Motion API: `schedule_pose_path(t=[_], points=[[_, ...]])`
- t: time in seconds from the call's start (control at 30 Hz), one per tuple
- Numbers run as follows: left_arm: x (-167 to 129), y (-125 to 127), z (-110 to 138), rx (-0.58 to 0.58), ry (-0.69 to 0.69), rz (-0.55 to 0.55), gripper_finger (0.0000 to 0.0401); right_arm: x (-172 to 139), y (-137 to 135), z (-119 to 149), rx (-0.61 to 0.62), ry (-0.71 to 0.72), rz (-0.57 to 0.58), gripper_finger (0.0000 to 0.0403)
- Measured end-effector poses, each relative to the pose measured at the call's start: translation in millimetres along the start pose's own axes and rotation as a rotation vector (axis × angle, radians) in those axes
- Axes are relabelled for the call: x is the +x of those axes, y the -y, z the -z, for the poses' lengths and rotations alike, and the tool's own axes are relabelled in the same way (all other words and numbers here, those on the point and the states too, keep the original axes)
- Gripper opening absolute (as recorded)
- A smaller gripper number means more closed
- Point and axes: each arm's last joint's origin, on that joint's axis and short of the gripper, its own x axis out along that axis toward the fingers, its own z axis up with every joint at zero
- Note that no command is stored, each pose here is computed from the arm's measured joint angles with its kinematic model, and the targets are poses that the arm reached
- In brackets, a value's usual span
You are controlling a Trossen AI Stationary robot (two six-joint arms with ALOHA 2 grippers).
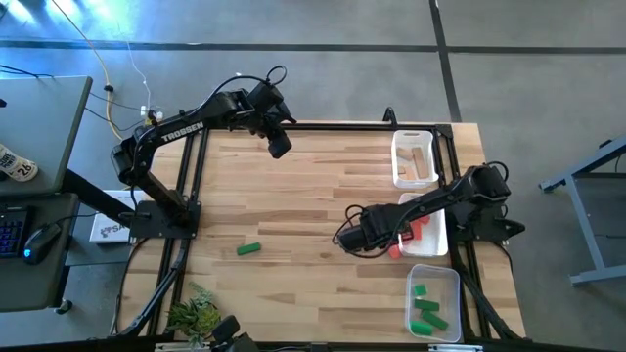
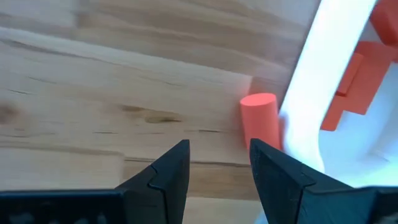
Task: Sort & place blocks by color
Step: Put the orange block into the bottom white bin
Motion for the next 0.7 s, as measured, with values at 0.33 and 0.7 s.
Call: schedule_pose_path(t=[0.33, 0.7], points=[[0.0, -0.1, -1.0, 0.000, 0.010, -0.001, 0.0161, 32.5, 7.1, -1.0, -0.004, -0.094, 0.027, 0.0154], [0.0, -0.2, -2.1, 0.000, 0.022, -0.001, 0.0161, 47.3, 16.8, -2.0, -0.031, -0.102, 0.086, 0.0154]])
